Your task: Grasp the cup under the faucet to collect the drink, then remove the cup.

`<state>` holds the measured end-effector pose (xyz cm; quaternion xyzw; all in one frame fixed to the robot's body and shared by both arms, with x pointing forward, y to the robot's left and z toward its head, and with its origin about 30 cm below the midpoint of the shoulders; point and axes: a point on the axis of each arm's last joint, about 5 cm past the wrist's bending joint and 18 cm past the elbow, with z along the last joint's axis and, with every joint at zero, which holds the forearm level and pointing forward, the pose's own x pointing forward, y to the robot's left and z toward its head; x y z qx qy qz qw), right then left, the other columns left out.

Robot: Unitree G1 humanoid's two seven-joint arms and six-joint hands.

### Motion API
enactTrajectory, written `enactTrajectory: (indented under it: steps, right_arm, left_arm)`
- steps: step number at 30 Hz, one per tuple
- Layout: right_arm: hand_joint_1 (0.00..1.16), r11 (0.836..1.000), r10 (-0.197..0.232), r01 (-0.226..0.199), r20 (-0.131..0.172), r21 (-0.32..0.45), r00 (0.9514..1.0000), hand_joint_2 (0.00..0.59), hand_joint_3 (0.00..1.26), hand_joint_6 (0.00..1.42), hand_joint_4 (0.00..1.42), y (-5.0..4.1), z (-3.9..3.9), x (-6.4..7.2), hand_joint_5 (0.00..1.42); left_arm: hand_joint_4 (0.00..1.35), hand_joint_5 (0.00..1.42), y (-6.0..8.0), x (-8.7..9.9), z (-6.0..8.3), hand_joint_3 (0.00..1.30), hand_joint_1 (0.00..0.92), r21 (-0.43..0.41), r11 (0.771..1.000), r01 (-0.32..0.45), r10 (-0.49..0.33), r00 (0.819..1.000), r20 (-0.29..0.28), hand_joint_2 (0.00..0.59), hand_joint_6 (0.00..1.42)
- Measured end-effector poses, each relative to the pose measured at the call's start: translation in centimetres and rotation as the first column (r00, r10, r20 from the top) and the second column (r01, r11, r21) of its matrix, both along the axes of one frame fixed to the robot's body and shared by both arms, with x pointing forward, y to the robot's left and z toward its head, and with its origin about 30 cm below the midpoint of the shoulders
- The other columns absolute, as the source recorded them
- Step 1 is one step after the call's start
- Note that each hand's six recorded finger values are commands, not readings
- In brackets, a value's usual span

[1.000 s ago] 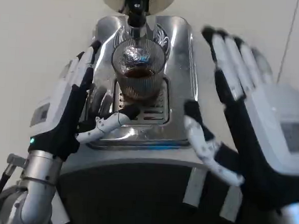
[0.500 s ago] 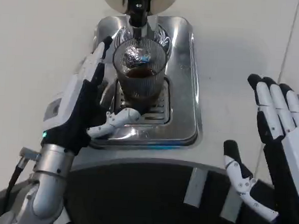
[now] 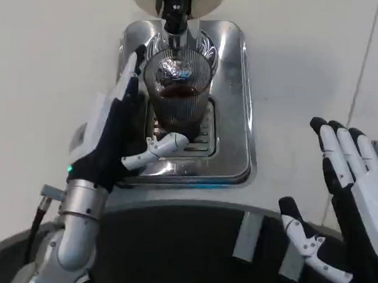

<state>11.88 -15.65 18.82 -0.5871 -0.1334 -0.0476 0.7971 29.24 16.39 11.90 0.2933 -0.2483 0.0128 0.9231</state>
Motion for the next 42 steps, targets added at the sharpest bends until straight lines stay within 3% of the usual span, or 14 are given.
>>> enactTrajectory:
  steps: [9,16,24,35,42]
  right_arm:
    - [0.32,1.000,0.013,-0.012,-0.051,0.027,0.9986,0.447,0.00,0.00,0.00,-0.30,-0.59,-0.5,0.00]
    - [0.31,0.999,-0.002,0.006,-0.095,0.043,0.9955,0.445,0.00,0.00,0.00,-0.76,-1.03,-1.1,0.00]
    - [0.28,0.999,0.005,0.001,-0.114,0.054,0.9935,0.439,0.00,0.00,0.00,-0.64,-1.18,-1.2,0.00]
    - [0.27,0.997,0.007,0.004,-0.132,0.082,0.9913,0.441,0.00,0.00,0.00,-0.15,-1.10,-1.0,0.00]
    - [0.27,0.996,0.015,-0.003,-0.138,0.090,0.9903,0.443,0.00,0.00,0.00,0.05,-0.82,-1.1,0.00]
  left_arm:
    - [0.00,0.12,-0.5,0.8,0.4,0.00,0.427,-0.025,0.999,-0.028,0.028,1.000,0.009,0.052,0.14]
    - [0.00,0.18,-0.9,1.2,0.4,0.00,0.484,-0.015,0.999,-0.045,0.045,0.999,0.016,0.065,0.20]
    - [0.00,0.24,-1.2,1.5,0.6,0.00,0.488,-0.003,0.997,-0.076,0.076,0.996,0.040,0.066,0.29]
    - [0.00,0.30,-2.0,1.6,0.7,0.00,0.484,0.063,0.997,-0.050,0.045,0.997,0.069,0.059,0.36]
    - [0.03,0.38,-2.2,1.6,0.7,0.01,0.481,0.063,0.997,-0.047,0.042,0.996,0.076,0.058,0.51]
